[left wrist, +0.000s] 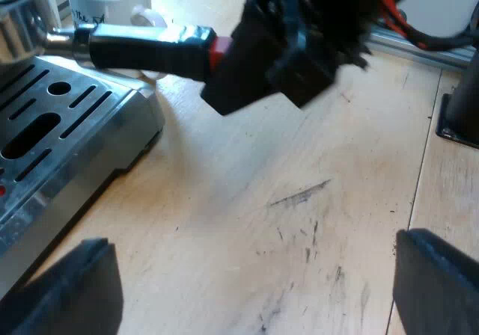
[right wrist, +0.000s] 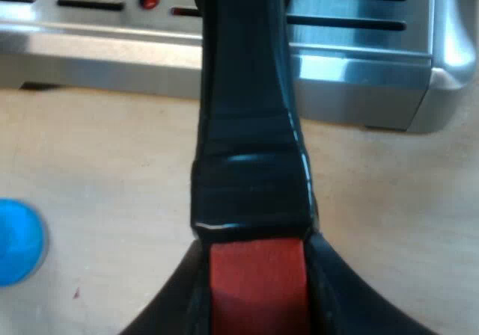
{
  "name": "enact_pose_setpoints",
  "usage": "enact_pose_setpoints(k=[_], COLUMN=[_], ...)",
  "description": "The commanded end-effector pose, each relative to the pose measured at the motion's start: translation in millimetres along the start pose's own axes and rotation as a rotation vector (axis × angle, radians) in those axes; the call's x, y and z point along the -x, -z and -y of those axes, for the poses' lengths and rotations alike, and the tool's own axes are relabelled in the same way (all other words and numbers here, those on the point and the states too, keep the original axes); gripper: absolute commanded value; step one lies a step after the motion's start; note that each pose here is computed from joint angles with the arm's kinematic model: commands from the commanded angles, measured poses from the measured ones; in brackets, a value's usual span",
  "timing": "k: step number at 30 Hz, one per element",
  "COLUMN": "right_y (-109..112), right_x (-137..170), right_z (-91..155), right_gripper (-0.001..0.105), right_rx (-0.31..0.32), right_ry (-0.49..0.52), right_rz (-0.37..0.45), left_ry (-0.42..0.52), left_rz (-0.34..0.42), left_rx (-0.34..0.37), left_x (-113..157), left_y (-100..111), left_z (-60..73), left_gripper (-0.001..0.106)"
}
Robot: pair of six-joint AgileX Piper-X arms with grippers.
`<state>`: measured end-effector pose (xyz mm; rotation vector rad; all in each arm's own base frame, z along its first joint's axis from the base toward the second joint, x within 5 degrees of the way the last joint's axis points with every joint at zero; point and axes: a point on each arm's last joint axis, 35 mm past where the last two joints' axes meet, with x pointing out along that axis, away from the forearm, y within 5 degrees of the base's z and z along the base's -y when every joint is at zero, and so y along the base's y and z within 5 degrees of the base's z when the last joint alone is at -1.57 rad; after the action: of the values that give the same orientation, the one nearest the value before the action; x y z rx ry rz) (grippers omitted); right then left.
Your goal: Grind coffee beans and then tamp
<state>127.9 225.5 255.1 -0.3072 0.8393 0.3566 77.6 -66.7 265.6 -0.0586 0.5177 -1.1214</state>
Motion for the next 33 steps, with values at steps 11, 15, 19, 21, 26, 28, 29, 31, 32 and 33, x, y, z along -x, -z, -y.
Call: enact_pose_setpoints(k=[11, 15, 19, 21, 26, 28, 29, 31, 32, 33], right_y=[4, 6, 12, 18, 33, 37, 39, 40, 41, 42], right_x=[31, 44, 57, 62, 73, 78, 81, 85, 88, 89], right_z=[-10, -7, -4, -3, 1, 2, 3, 3, 3, 2], right_gripper=[0.0, 0.0, 0.0, 0.0, 0.0, 0.0, 0.0, 0.0, 0.0, 0.0], right_rx=[0.041, 0.053, 0.084, 0.094, 0.123, 0.134, 0.145, 0.169, 0.192, 0.204], right_ry=[0.005, -0.02, -0.062, -0.087, -0.138, -0.153, -0.162, -0.18, -0.196, -0.2], right_rz=[0.109, 0.129, 0.144, 0.145, 0.167, 0.172, 0.174, 0.181, 0.187, 0.189], left_ry=[0.02, 0.02, 0.02, 0.02, 0.019, 0.019, 0.019, 0.018, 0.018, 0.018], left_rz=[-0.004, -0.006, -0.022, -0.025, -0.044, -0.054, -0.055, -0.055, -0.055, -0.053], left_rx=[0.002, 0.004, 0.016, 0.018, 0.033, 0.051, 0.066, 0.087, 0.087, 0.085], left_x=[7, 8, 11, 12, 13, 13, 13, 13, 13, 13], left_y=[-10, -10, -11, -12, -10, -9, -9, -9, -9, -9], left_z=[6.9, 7.1, 9.6, 10.5, 10.7, 10.8, 10.8, 10.8, 10.8, 10.8], left_gripper=[0.075, 0.075, 0.075, 0.075, 0.075, 0.075, 0.075, 0.075, 0.075, 0.075])
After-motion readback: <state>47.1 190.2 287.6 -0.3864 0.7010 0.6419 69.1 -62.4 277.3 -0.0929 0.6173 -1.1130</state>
